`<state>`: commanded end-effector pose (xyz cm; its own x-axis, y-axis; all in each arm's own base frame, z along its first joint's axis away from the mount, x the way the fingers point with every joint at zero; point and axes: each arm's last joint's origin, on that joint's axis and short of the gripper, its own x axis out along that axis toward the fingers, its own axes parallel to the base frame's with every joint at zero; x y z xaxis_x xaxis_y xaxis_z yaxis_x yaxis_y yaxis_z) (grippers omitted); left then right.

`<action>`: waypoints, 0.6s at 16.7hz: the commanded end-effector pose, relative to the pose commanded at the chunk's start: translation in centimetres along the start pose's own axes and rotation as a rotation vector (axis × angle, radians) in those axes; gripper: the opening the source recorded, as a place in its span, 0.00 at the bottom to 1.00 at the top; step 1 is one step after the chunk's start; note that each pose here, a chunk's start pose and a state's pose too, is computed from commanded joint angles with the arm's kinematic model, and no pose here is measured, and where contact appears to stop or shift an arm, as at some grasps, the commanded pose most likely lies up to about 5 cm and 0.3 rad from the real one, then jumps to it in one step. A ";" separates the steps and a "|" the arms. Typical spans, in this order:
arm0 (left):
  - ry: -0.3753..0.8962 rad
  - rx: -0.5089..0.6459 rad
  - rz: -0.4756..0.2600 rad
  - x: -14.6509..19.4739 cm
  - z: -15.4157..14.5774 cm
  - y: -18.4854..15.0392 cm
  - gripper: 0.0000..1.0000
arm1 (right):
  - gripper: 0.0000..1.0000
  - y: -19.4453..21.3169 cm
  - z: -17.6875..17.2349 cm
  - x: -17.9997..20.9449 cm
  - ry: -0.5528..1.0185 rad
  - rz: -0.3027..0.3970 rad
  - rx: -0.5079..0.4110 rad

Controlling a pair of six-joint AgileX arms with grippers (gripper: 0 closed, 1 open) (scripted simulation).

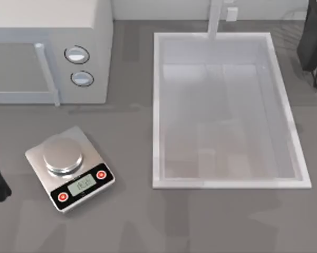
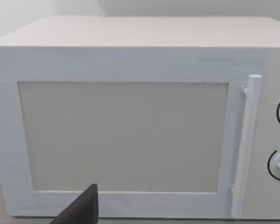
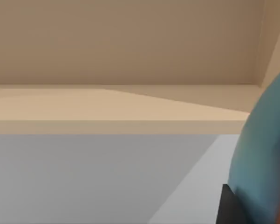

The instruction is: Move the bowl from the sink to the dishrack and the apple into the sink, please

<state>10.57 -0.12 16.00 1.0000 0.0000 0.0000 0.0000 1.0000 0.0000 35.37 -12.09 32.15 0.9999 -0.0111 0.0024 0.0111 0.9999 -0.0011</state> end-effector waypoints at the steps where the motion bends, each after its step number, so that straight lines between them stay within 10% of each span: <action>1: 0.000 0.000 0.000 0.0 0.0 0.0 1.00 | 0.00 0.1 -1.6 0.7 -0.005 0.000 -0.002; 10: 0.000 0.000 0.000 0.0 0.0 0.0 1.00 | 0.00 1.4 -10.3 2.5 0.002 0.001 0.001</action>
<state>10.57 -0.12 16.00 1.0000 0.0000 0.0000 0.0000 1.0000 0.0000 37.87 -10.77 21.90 0.9999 -0.0100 0.0000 0.0100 0.9999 0.0000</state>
